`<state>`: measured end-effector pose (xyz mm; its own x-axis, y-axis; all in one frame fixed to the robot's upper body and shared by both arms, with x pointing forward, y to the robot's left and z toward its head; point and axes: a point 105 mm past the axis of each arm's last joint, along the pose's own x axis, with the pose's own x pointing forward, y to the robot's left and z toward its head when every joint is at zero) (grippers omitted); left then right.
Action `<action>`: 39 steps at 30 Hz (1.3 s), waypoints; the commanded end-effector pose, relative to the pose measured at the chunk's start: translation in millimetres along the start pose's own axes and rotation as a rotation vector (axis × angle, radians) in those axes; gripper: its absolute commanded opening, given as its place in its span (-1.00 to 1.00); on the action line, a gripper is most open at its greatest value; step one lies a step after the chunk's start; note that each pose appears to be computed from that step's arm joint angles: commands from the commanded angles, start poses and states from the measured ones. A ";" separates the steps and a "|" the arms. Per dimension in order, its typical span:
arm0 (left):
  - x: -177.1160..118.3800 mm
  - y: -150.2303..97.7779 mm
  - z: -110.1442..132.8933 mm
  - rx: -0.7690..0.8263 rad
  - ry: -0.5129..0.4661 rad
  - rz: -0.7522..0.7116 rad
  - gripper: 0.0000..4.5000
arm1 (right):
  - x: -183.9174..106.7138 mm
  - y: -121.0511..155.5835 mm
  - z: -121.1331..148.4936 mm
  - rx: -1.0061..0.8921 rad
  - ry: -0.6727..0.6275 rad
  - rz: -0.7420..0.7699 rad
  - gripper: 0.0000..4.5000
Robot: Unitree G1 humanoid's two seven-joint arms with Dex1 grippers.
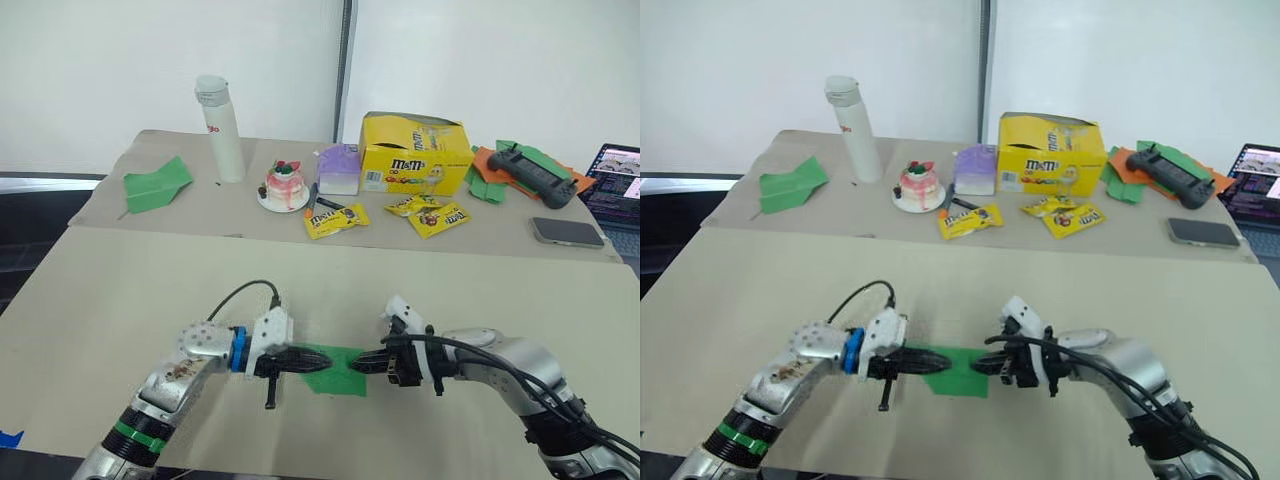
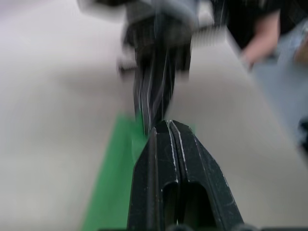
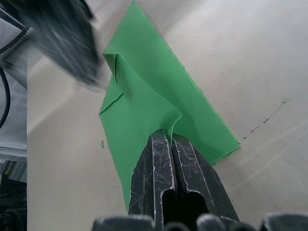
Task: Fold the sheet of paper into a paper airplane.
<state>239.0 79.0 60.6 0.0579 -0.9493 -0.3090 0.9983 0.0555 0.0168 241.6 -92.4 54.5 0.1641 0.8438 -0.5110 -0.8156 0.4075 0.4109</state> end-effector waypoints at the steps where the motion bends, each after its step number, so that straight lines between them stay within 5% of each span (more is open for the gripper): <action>1: 0.7 9.5 -9.2 0.048 0.018 0.053 -0.98 | -9.8 -28.3 -30.0 0.114 0.091 -0.171 -1.00; 13: 5.6 -4.0 -30.7 -0.004 0.034 0.021 -0.98 | -14.3 -28.1 -19.9 0.073 0.031 -0.170 -1.00; 18: 5.7 -5.5 -34.1 -0.018 0.037 0.017 -1.00 | -25.7 -20.1 -1.1 -0.021 -0.065 -0.119 -0.31; 21: 5.2 -5.0 -38.3 -0.019 0.048 0.015 -1.00 | -39.8 -22.9 22.3 -0.268 -0.148 -0.165 0.14; 26: 4.4 -4.3 -37.1 -0.010 0.047 0.003 -1.00 | -41.3 -4.9 48.0 -0.515 -0.259 -0.096 0.14; 34: 1.6 -7.6 -36.8 -0.015 0.048 -0.015 -1.00 | 2.5 26.1 20.9 -0.622 -0.230 0.073 -0.99; 39: -2.0 -10.3 -39.2 -0.024 0.065 -0.023 -1.00 | 16.2 20.0 6.7 -0.654 -0.187 0.063 -0.99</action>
<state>238.1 84.9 44.9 0.0609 -0.9501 -0.3060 0.9965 0.0400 0.0740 232.0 -70.2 56.9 0.1544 0.9257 -0.3454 -0.9871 0.1299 -0.0931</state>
